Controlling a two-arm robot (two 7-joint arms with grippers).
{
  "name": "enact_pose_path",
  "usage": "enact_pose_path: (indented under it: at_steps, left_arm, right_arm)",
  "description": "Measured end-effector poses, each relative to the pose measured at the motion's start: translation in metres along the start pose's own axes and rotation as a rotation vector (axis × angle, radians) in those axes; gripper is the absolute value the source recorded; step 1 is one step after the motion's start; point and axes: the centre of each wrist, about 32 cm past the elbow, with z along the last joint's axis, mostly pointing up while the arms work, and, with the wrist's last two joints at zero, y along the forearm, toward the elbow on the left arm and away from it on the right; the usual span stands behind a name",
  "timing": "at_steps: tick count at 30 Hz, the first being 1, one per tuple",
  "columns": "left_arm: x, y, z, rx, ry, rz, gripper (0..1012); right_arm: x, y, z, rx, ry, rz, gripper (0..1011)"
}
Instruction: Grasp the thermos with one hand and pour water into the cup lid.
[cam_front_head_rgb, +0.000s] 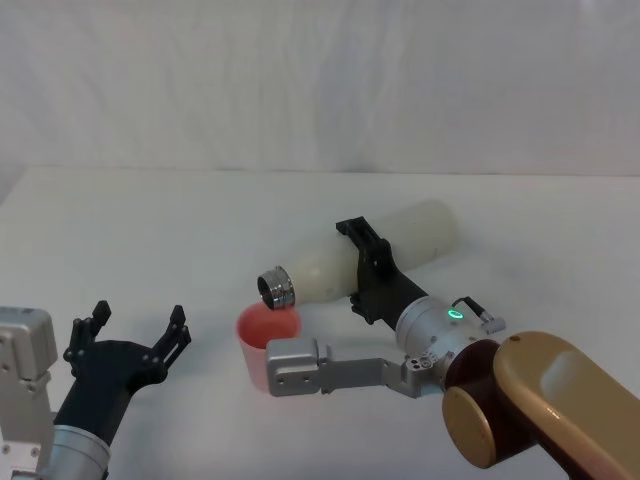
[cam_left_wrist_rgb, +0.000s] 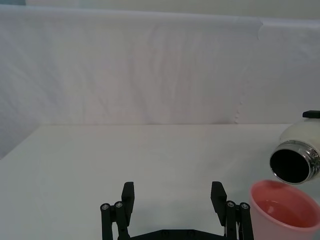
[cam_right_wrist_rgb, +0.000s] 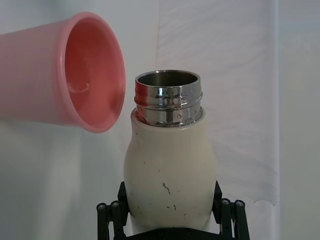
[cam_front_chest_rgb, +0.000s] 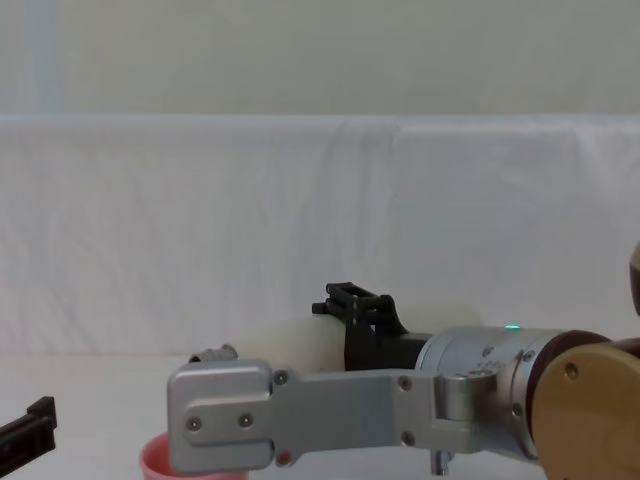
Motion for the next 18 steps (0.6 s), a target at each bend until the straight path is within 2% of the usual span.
enact_pose_path:
  at_steps: [18]
  left_arm:
    - [0.0000, 0.0000, 0.0000, 0.000, 0.000, 0.000, 1001]
  right_arm:
    - [0.0008, -0.0001, -0.0025, -0.011, -0.025, -0.001, 957]
